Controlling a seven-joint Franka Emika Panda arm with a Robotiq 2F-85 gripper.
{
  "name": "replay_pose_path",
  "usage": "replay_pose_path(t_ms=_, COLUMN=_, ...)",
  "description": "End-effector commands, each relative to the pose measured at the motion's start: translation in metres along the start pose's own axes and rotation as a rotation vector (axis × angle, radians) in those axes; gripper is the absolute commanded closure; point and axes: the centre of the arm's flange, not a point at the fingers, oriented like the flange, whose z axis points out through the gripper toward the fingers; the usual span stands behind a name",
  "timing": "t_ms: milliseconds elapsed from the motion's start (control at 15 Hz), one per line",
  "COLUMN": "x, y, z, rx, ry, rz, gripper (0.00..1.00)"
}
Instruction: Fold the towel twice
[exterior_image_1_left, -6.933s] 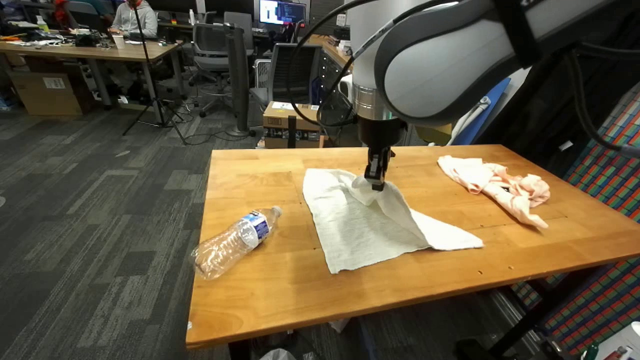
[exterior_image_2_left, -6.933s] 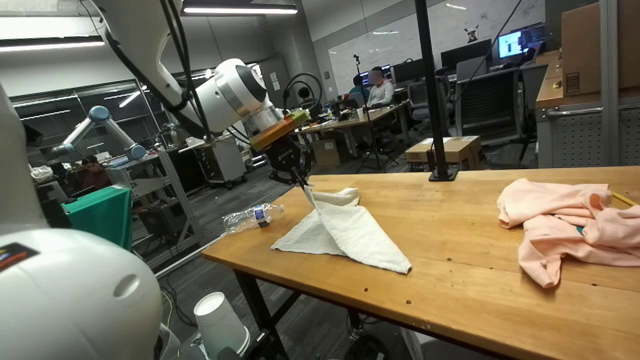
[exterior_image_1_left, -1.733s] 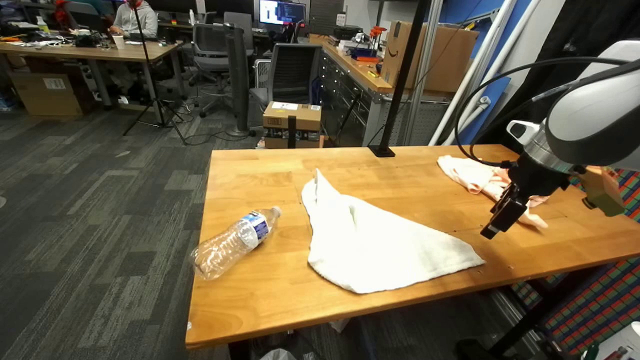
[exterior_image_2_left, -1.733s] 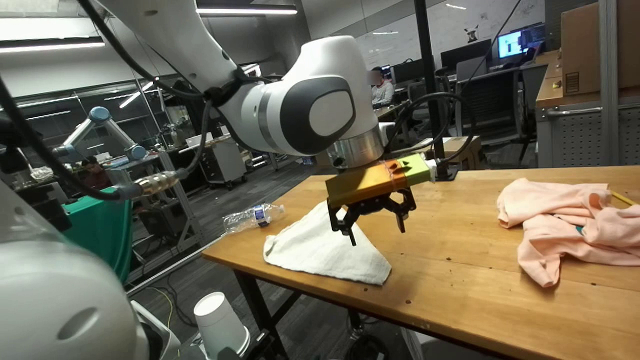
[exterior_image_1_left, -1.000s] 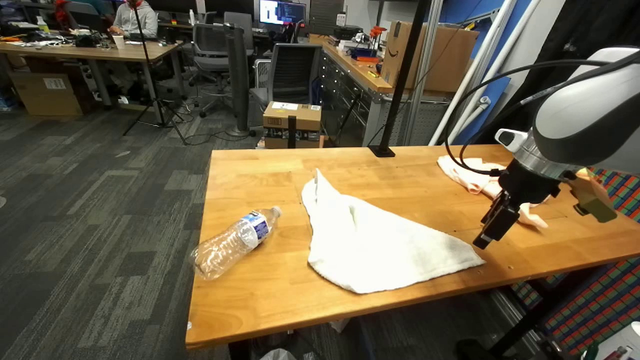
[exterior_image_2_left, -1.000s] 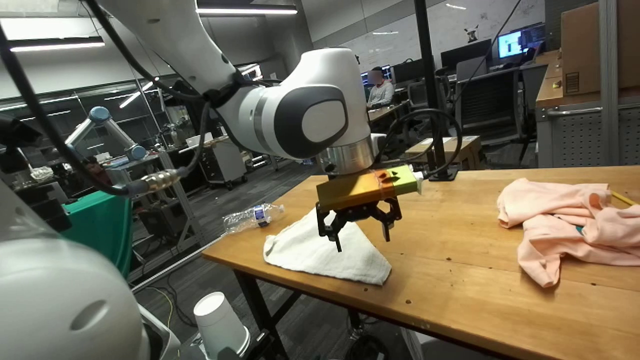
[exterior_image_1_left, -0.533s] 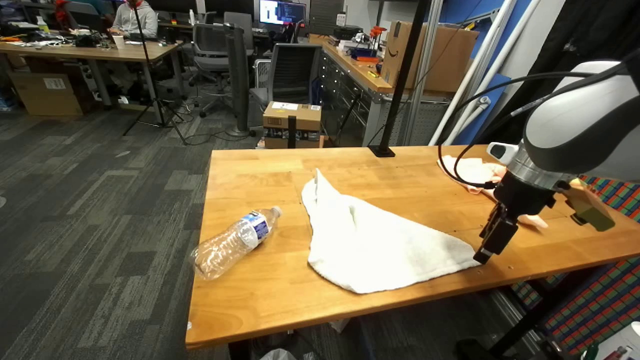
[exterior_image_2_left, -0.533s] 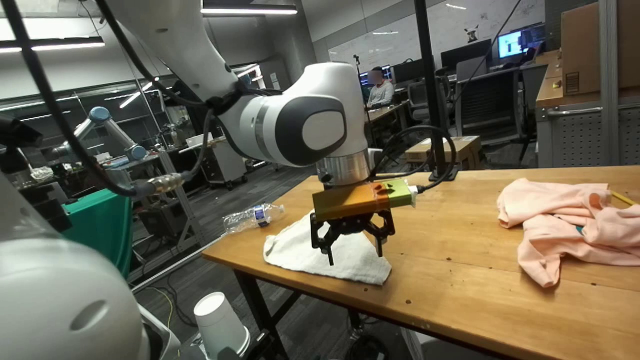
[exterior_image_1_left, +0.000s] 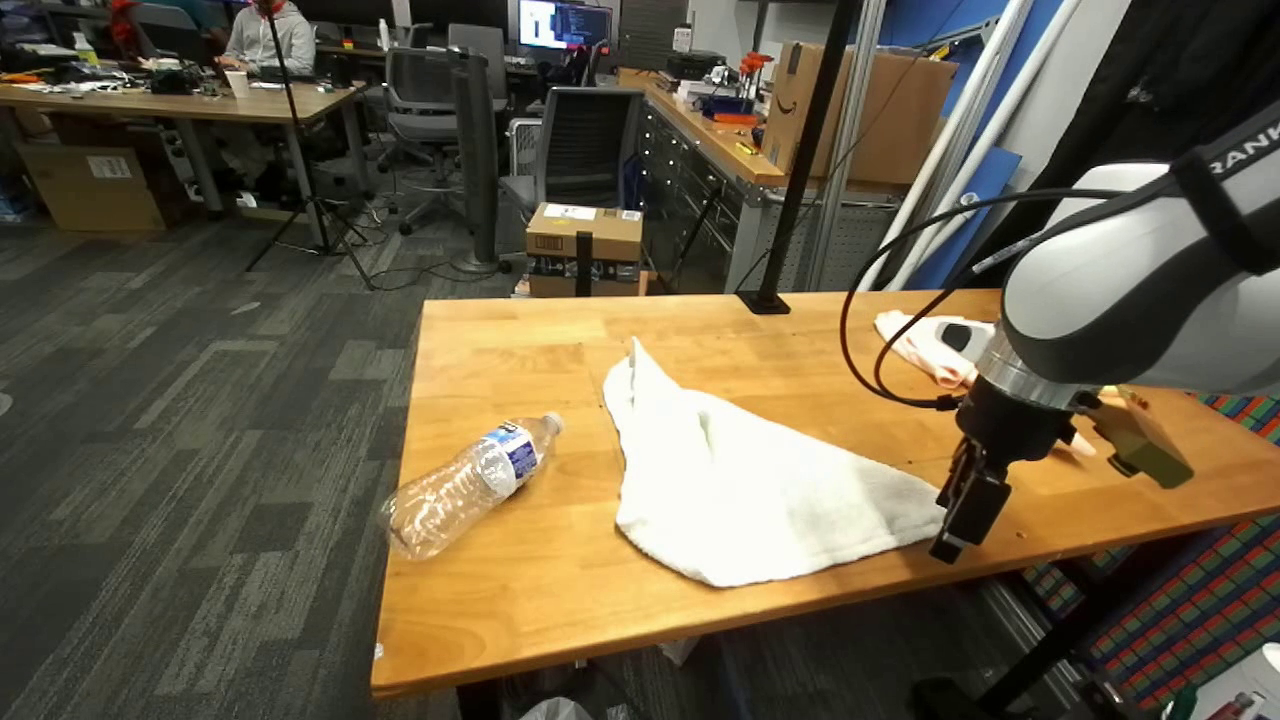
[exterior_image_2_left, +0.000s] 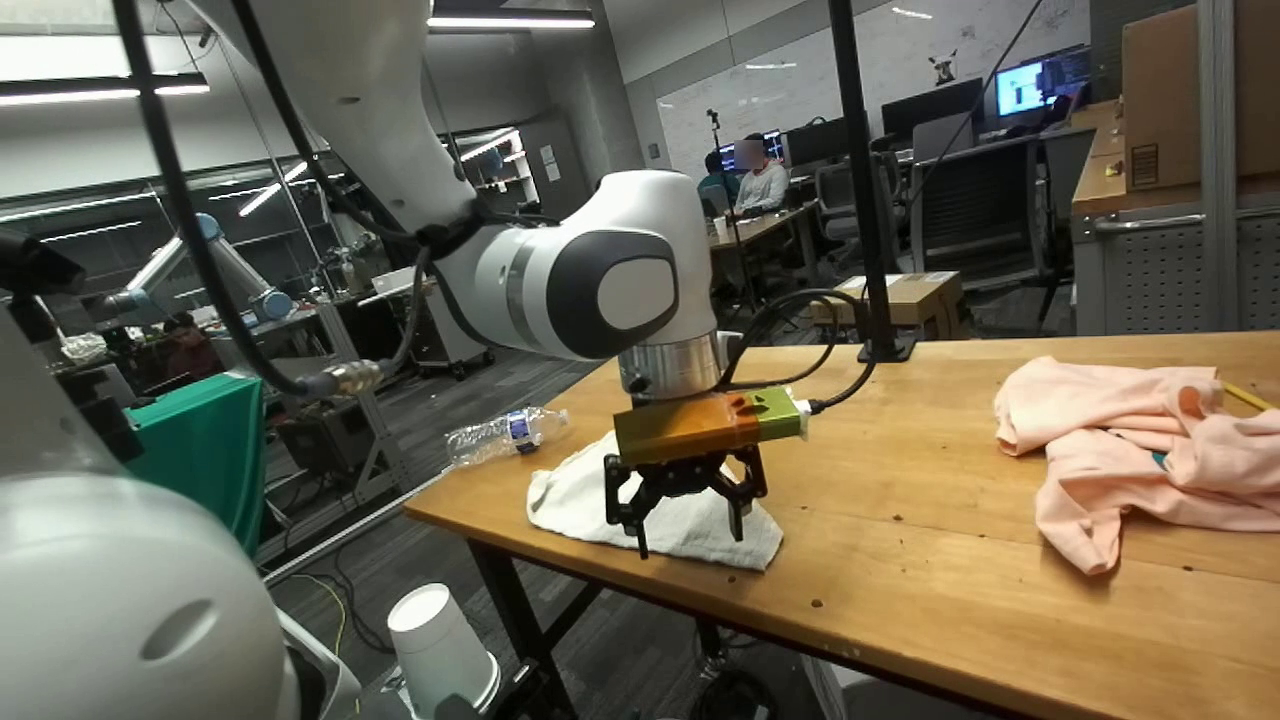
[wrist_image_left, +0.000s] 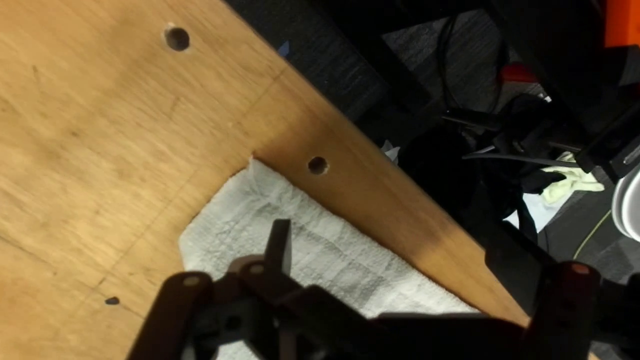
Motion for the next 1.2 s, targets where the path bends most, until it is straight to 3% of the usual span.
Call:
replay_pose_path(t_ms=0, x=0.004, y=-0.005, z=0.011, rx=-0.019, ry=0.047, rz=-0.064, gripper=0.0)
replay_pose_path(t_ms=467, x=0.014, y=0.011, z=0.016, rx=-0.107, ry=0.085, rz=-0.21, gripper=0.0)
replay_pose_path(t_ms=1000, x=0.0, y=0.029, z=0.037, rx=-0.11, ry=0.07, rz=-0.238, gripper=0.0)
replay_pose_path(t_ms=1067, x=0.0, y=0.029, z=0.037, rx=-0.108, ry=0.07, rz=-0.236, gripper=0.07)
replay_pose_path(t_ms=1133, x=0.0, y=0.028, z=0.037, rx=-0.108, ry=0.07, rz=-0.231, gripper=0.25)
